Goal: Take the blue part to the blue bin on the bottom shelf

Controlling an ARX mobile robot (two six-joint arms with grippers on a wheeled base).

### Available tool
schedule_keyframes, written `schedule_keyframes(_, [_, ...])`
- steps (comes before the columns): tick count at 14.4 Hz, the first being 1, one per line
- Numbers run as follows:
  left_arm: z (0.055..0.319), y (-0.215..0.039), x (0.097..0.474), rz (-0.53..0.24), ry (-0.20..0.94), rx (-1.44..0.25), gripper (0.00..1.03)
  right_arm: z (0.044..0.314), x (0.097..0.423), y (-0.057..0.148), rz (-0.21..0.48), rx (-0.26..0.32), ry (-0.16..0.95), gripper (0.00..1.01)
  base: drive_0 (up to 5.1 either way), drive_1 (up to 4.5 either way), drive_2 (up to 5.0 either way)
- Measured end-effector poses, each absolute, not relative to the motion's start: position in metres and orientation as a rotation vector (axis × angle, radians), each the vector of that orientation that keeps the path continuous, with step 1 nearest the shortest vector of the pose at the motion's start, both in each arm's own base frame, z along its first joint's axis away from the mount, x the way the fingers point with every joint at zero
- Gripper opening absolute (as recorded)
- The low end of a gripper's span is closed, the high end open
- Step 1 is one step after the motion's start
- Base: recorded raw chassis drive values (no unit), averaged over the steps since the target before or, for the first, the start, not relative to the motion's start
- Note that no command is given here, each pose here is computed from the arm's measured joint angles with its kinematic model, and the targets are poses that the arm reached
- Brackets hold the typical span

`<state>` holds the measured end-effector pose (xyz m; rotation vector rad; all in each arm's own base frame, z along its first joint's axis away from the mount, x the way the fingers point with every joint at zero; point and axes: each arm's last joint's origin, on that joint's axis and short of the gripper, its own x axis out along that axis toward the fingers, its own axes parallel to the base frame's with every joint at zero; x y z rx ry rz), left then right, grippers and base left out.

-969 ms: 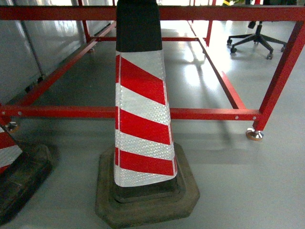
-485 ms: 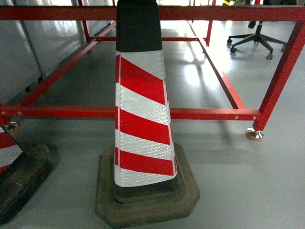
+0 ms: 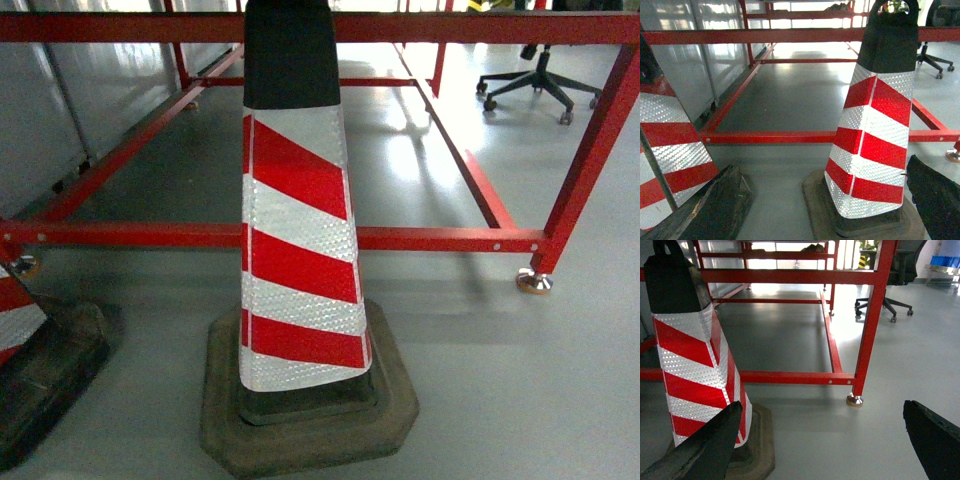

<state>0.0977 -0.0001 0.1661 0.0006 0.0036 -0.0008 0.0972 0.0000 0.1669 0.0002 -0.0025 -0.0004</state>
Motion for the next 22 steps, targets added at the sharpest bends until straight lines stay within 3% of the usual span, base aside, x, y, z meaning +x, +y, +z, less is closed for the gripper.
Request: schedule_keyframes(22, [0.1662, -0.0001, 0.0977, 0.0, 0.003, 0.0, 0.98, 0.1668, 0.0972, 0.0, 0.001, 0.0, -0.002, 0.98, 0.0, 0.0, 0.0])
